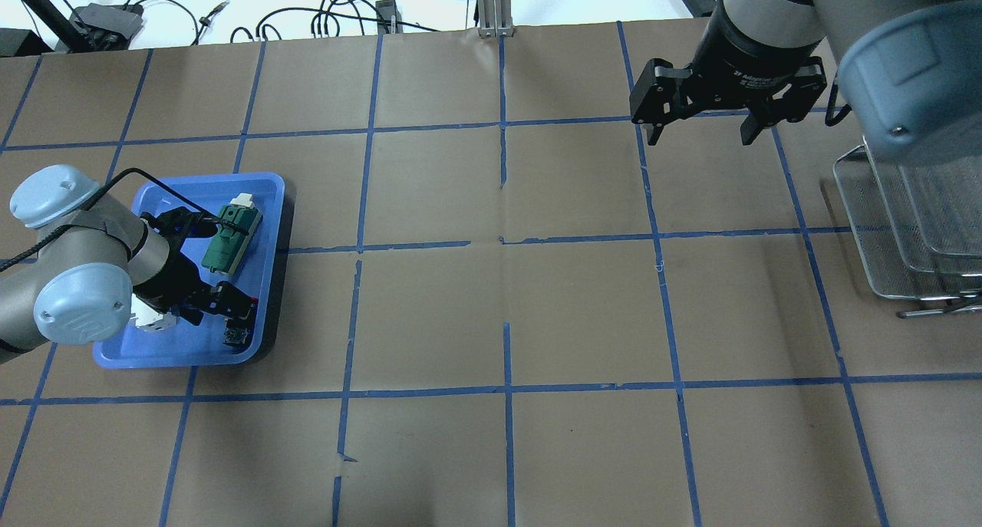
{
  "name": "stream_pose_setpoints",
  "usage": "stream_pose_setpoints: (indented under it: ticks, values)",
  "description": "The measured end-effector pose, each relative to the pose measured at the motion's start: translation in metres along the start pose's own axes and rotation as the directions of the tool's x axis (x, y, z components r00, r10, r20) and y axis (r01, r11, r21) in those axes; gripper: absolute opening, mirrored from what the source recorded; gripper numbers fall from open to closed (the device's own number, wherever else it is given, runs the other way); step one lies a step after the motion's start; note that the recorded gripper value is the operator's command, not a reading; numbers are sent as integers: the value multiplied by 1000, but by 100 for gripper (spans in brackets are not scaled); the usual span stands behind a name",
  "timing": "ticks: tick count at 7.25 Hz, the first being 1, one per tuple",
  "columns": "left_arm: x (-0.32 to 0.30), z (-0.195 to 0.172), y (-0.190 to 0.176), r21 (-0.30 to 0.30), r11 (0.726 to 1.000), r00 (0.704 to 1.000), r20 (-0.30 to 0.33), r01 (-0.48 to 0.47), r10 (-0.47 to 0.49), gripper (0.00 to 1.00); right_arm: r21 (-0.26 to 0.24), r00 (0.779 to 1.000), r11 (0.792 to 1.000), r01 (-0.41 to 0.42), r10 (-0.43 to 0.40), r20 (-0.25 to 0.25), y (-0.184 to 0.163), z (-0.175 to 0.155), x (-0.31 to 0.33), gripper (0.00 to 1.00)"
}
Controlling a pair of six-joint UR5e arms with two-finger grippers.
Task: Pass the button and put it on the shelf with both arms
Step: 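Close the left gripper on the red push-button's black base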
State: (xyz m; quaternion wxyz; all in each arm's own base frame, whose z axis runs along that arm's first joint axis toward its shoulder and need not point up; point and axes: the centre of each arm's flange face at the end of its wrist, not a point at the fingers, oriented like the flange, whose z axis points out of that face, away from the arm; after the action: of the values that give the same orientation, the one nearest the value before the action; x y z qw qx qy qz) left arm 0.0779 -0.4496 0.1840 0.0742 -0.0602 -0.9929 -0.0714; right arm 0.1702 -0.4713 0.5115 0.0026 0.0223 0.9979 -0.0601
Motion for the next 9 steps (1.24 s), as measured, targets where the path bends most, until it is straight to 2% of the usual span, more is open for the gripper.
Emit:
stream_pose_setpoints:
  ticks: [9]
  values:
    - [-8,4,3,-3,997,997,-16,81,-81,98,-1,1000,1000,0,0,1,0,0,0,100]
